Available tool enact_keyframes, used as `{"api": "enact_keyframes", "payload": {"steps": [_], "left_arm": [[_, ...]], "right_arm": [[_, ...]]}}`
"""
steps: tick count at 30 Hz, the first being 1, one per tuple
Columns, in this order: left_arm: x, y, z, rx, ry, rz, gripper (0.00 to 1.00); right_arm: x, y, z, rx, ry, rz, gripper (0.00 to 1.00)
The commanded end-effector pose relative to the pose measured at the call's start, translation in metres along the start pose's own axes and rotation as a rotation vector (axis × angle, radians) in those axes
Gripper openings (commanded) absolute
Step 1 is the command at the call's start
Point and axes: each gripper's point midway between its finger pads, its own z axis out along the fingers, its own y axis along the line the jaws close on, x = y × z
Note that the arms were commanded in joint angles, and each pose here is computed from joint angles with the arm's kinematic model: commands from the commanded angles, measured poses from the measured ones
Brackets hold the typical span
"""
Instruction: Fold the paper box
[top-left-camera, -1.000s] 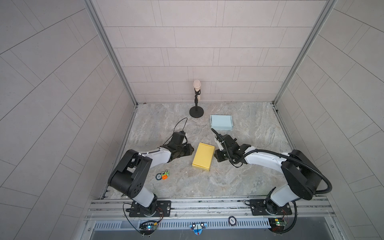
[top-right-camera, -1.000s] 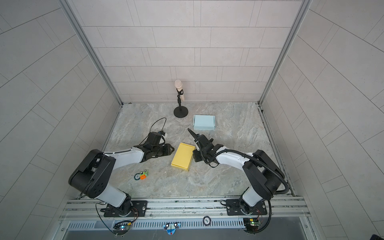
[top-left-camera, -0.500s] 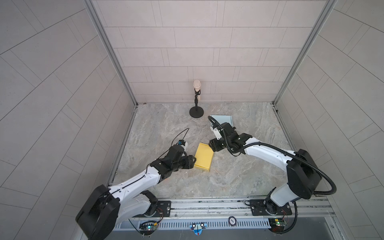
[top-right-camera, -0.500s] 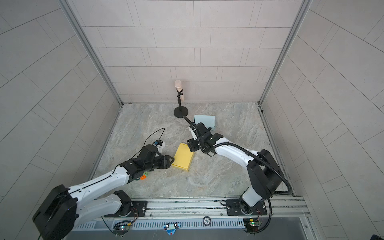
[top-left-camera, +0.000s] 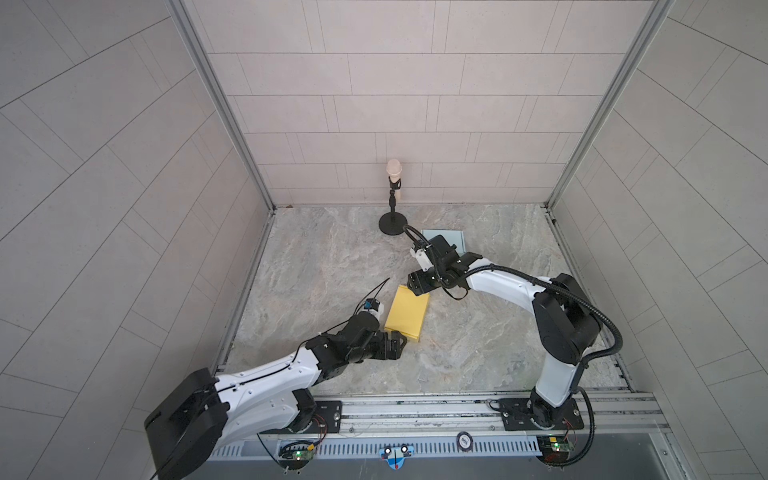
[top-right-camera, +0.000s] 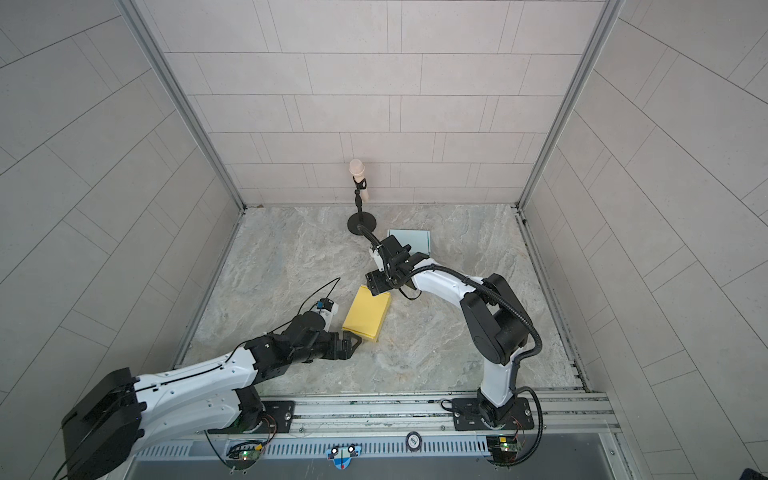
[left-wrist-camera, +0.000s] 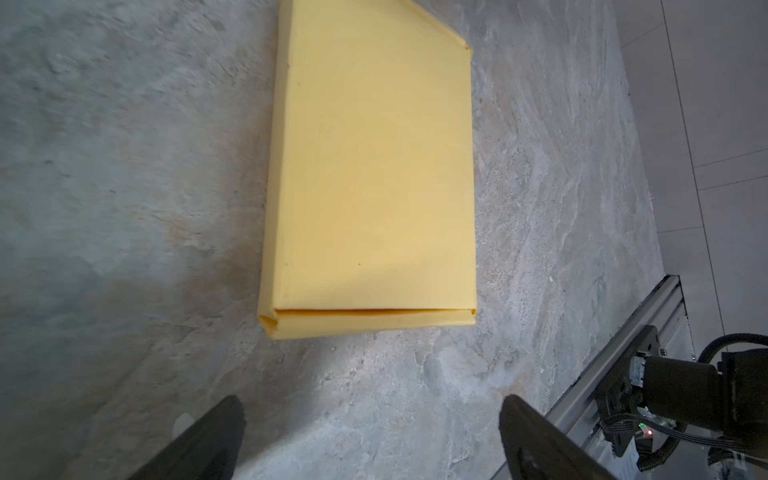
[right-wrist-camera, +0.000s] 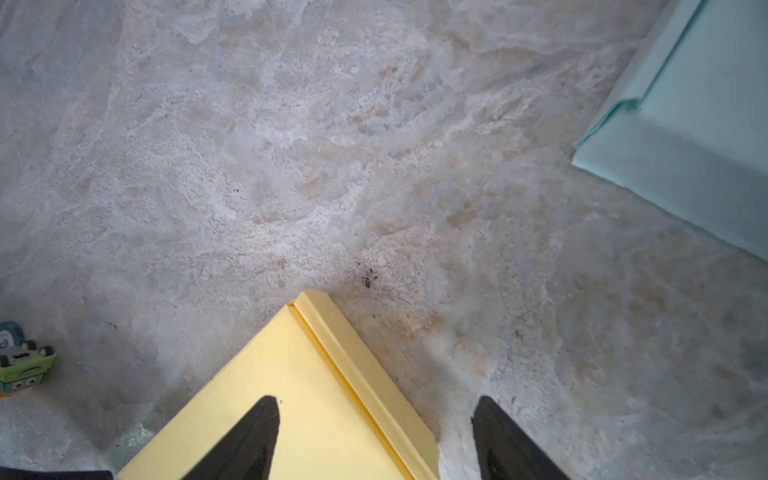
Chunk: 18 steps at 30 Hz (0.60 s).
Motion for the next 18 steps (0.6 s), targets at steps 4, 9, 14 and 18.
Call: {"api": "enact_keyframes", "payload": {"steps": [4,9,14,18], "left_arm": [[-0.006,-0.012,0.014,0.039,-0.022,-0.014,0.99],[-0.008,-0.017,0.02,0.049,-0.014,0.005,0.79],[-0.014,-0.018,0.024,0.037,-0.024,0.015,0.73],[-0.019,-0.018,0.026,0.036,-0.029,0.018,0.69]], "right_arm": [[0.004,0.006,0.018,-0.045,0.037,0.026,0.74],[0.011,0.004,0.026,-0.067,0.058,0.058,0.71],[0.014,0.006,0.024,-0.08,0.057,0.069,0.68],[0.02,0.006,0.025,-0.088,0.071,0.071,0.66]]}}
